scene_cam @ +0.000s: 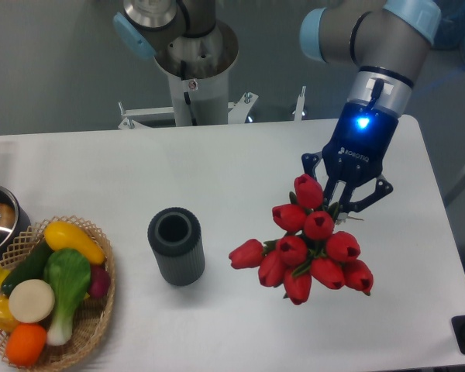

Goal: Insert the flowers into the vase
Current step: 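Carry the red tulip bunch in the gripper over the grey vase, then lower the tulip stems into the vase opening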

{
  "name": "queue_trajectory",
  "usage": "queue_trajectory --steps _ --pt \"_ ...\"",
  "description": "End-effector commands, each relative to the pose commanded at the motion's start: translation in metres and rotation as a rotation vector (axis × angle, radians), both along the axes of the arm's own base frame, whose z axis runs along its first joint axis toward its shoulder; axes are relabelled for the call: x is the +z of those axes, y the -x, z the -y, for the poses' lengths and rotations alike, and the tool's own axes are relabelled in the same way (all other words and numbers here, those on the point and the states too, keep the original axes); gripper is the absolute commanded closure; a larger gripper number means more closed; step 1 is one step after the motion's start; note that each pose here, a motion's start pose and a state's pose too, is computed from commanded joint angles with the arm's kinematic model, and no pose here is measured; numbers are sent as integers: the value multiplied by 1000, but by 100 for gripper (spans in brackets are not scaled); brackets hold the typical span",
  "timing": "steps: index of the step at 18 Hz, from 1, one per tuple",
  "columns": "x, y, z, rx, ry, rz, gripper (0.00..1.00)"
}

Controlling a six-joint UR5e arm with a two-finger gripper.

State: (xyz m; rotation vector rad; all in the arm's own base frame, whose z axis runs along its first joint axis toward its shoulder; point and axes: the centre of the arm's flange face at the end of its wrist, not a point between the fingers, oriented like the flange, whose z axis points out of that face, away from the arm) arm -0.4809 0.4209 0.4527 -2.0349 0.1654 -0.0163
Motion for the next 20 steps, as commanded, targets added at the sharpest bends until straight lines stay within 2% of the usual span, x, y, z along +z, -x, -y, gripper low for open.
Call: queue_trajectory --steps 5,8,14,16,20 --pt "0 -26 -31 -102 -76 44 97" --pt "-2 -39 -41 -163 -144 96 97" --pt "-15 -62 -39 -277 -349 265 96" --pt "-27 -69 -38 -291 -366 270 97" --pt "-44 -94 -30 -357 -509 293 97"
